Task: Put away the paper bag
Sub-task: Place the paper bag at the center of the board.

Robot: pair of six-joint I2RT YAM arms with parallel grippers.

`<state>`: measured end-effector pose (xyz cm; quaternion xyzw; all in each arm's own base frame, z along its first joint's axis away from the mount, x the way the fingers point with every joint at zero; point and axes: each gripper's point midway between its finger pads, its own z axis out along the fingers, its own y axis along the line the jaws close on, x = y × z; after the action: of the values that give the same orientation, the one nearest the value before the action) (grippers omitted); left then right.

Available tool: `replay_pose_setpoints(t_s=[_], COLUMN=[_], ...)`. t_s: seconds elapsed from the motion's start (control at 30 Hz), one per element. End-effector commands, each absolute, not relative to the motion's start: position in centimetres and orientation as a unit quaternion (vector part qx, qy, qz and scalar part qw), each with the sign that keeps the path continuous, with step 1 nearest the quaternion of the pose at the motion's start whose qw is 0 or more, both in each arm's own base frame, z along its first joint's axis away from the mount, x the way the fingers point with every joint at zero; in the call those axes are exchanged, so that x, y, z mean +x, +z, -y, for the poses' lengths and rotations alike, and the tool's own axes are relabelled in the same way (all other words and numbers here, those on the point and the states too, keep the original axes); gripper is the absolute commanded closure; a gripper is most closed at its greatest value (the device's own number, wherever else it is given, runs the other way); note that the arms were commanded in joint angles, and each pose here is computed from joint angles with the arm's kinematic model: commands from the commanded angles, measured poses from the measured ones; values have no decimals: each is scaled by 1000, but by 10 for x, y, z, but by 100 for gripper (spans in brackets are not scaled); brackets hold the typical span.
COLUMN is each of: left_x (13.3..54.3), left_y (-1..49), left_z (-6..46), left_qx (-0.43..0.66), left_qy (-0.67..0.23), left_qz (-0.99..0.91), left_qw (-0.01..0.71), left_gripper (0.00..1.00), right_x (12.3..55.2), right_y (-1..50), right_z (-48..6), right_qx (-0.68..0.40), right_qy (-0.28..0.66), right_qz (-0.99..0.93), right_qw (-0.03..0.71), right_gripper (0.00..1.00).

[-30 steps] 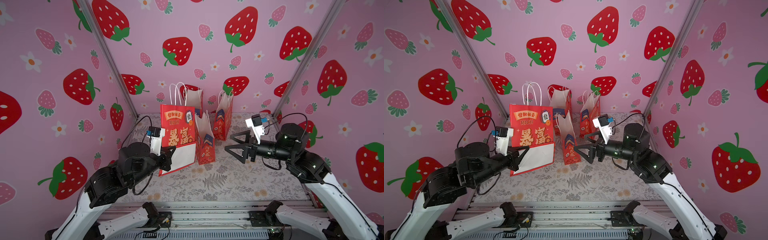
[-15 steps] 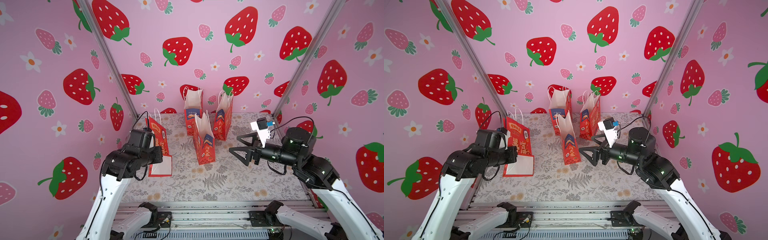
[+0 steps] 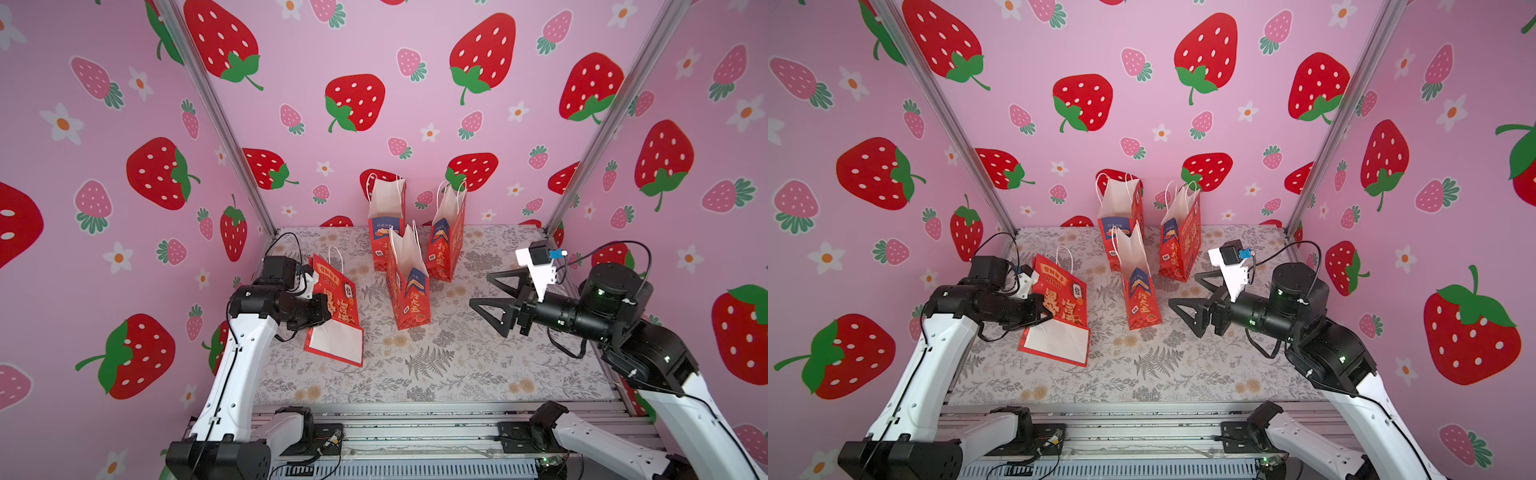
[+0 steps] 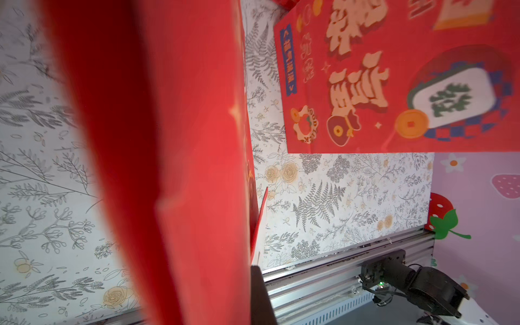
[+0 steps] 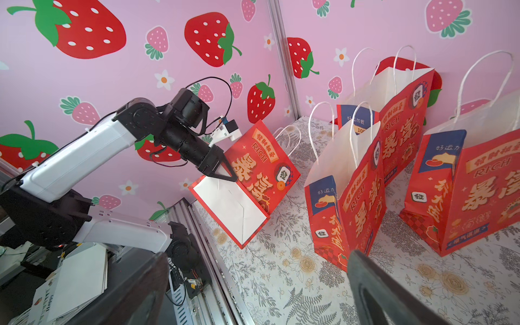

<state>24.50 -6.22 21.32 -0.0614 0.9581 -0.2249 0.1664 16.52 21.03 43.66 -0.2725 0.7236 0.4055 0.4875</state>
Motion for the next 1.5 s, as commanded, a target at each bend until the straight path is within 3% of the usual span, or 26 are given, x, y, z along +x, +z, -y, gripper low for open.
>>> replay_pose_setpoints(t_s=[0.0, 0.37, 0.97, 1.1, 1.3, 1.47], left_x=[245, 264, 261, 262, 268, 273], left_y=[211, 166, 80, 75, 76, 80], left_z=[61, 21, -63, -81, -94, -100], left_qx=[-59, -107, -150, -151, -146, -148], left_qy=[-271, -185, 36, 82, 114, 128], left_qz=[-947, -970, -988, -985, -983, -981], left_qw=[160, 114, -19, -16, -13, -12], left_gripper=[100, 100, 100, 93, 74, 66], right_x=[164, 165, 175, 180, 184, 185], right_y=[434, 433, 425, 420, 417, 417], right_z=[-201, -203, -208, -213, -215, -213], right_qx=[-274, -275, -272, -273, -273, -269], right_qy=[387, 395, 388, 390, 389, 385], right_qz=[-726, -725, -735, -738, -741, -742], right_qw=[498, 493, 485, 479, 474, 479], right_gripper=[1, 1, 1, 1, 1, 1])
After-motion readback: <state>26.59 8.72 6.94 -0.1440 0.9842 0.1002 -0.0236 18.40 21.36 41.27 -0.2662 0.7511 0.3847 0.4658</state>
